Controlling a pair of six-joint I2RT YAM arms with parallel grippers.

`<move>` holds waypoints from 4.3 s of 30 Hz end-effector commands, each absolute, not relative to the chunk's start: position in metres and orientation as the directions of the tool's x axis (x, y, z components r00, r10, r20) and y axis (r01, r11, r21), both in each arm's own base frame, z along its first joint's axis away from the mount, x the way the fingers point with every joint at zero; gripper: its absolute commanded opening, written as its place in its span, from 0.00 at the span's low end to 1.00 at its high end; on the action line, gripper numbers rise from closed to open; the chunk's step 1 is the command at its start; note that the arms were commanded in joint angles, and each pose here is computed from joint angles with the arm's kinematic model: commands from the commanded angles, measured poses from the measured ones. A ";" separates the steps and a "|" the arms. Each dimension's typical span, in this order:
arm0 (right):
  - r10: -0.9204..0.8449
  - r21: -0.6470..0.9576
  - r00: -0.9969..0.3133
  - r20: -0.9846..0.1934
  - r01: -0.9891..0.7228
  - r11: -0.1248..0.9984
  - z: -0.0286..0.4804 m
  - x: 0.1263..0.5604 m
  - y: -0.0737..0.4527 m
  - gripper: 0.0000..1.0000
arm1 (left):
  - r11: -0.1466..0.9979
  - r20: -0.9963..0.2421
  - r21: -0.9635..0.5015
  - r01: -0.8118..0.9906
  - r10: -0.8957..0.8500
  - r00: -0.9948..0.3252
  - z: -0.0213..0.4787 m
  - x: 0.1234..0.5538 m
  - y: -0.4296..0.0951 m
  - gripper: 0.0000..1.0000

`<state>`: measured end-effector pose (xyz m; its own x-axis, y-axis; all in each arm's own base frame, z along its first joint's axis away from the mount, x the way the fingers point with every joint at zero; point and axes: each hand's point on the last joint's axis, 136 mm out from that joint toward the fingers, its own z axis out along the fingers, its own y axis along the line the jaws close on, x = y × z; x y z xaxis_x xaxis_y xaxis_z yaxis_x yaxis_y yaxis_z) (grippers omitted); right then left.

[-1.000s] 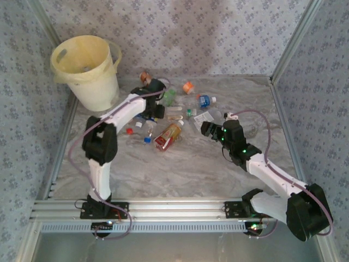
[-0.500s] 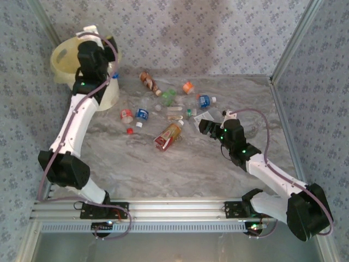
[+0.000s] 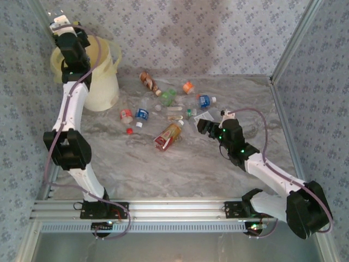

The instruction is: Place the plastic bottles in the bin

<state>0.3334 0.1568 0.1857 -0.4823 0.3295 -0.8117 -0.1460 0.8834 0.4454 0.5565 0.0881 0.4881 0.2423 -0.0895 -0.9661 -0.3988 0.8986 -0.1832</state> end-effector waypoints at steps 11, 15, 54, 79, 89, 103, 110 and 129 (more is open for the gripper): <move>0.312 0.426 -0.476 -0.822 -0.150 0.892 0.189 0.336 0.160 1.00 | 0.734 -0.980 -0.195 -0.650 -0.123 0.155 0.432 0.569 0.161 0.81; 0.304 0.434 -0.531 -0.791 -0.136 0.891 0.178 0.336 0.161 1.00 | 0.691 -0.969 -0.244 -0.681 -0.208 0.135 0.432 0.560 0.165 0.91; 0.733 0.130 -0.603 -0.314 0.738 0.662 0.100 0.398 0.166 1.00 | 0.853 -0.707 -0.503 -0.141 -0.500 -0.501 0.285 0.401 -0.091 0.98; 0.750 0.226 -0.627 -0.212 0.715 0.661 0.027 0.413 0.187 0.98 | 0.875 -0.670 -0.453 -0.171 -0.460 -0.582 0.252 0.399 -0.089 0.98; 0.617 0.339 -0.745 -0.252 0.529 0.778 0.035 0.368 0.175 0.84 | 0.876 -0.672 -0.452 -0.167 -0.458 -0.582 0.254 0.394 -0.090 0.97; 0.264 0.169 -0.836 -0.481 0.207 0.964 0.051 0.391 0.146 0.85 | 0.879 -0.676 -0.443 -0.177 -0.457 -0.578 0.251 0.383 -0.086 0.98; 0.052 0.094 -0.851 -0.523 0.003 0.996 0.063 0.403 0.146 0.99 | 0.880 -0.678 -0.438 -0.182 -0.457 -0.576 0.250 0.384 -0.085 0.98; -0.081 0.034 -0.788 -0.611 -0.129 0.991 0.096 0.399 0.147 0.50 | 0.833 -0.636 -0.554 0.006 -0.418 -0.649 0.256 0.380 -0.127 0.98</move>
